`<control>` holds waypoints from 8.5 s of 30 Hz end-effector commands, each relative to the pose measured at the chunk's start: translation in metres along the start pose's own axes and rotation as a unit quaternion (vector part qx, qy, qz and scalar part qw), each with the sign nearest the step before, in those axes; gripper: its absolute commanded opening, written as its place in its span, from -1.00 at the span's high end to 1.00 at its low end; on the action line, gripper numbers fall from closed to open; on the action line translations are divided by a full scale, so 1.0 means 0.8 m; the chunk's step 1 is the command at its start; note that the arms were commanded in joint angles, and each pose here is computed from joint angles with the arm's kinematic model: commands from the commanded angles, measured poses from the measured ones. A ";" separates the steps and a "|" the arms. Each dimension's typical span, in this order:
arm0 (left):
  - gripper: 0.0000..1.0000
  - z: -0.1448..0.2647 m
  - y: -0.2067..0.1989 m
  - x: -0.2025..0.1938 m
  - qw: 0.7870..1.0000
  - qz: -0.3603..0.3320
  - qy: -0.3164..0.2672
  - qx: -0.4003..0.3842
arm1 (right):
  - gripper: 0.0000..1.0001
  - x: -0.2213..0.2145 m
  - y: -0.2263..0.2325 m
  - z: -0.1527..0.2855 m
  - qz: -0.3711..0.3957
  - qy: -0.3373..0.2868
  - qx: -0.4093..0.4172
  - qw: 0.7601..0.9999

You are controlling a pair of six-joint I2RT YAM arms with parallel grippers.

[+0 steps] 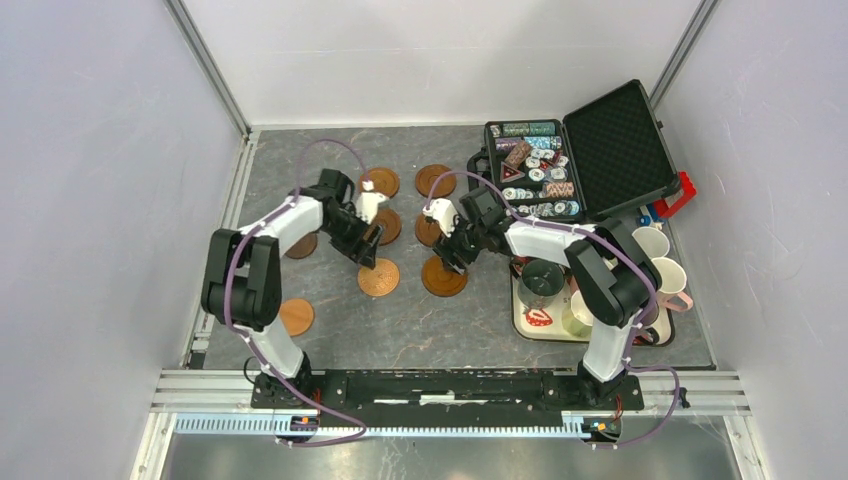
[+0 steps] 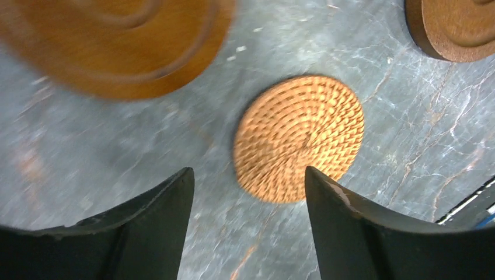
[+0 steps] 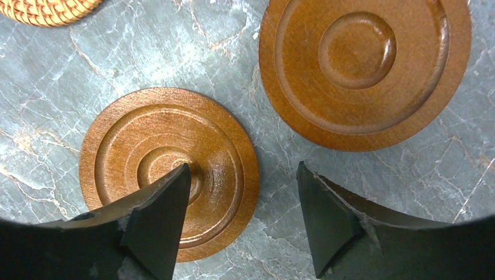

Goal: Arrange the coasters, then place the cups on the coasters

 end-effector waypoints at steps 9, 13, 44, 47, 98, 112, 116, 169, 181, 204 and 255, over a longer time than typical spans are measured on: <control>-0.73 0.131 0.164 -0.060 0.973 0.143 -0.021 0.181 | -0.67 0.120 0.071 -0.013 0.060 -0.113 0.060 0.990; -0.68 0.124 0.191 -0.070 0.968 0.158 0.000 0.194 | -0.62 0.157 0.109 -0.042 0.069 -0.138 0.094 0.983; -0.03 0.105 0.199 -0.188 0.962 0.192 0.099 0.164 | -0.58 0.177 0.356 -0.203 0.137 -0.239 0.165 0.947; -0.03 0.108 0.199 -0.183 0.964 0.192 0.088 0.162 | -0.55 0.162 0.353 -0.213 0.146 -0.218 0.158 0.952; -0.21 0.133 0.111 -0.165 0.996 0.068 0.014 0.063 | 0.03 -0.073 0.184 -0.038 0.220 0.110 0.105 0.964; -0.36 0.111 0.217 -0.148 0.987 0.114 0.042 0.104 | 0.06 -0.119 0.156 0.009 0.216 0.137 0.086 0.963; -0.32 0.093 0.207 -0.161 0.989 0.088 0.073 0.095 | 0.07 -0.136 0.150 0.019 0.213 0.149 0.080 0.962; 0.03 -0.016 -0.133 -0.050 0.973 -0.199 0.079 -0.090 | 0.10 -0.183 0.111 0.081 0.243 0.168 0.049 0.954; 0.03 -0.040 -0.146 -0.016 0.977 -0.188 0.064 -0.075 | 0.08 -0.184 0.115 0.079 0.247 0.155 0.064 0.954; -0.31 0.009 -0.141 -0.086 0.911 -0.406 0.032 -0.057 | 0.12 -0.188 0.143 0.072 0.288 0.142 0.128 0.938; -0.16 0.008 -0.125 -0.105 0.922 -0.376 0.005 -0.088 | -0.06 -0.137 0.139 0.067 0.253 0.070 0.095 0.960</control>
Point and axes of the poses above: each gripper's point midway between its finger pads, its own z axis back along the fingers, its own y axis along the line the jaws close on, x = y × z, the point moved 8 cm from there along z, back along the fingers, and after that the axes turned 13 degrees about -z, right-handed, at the moved point
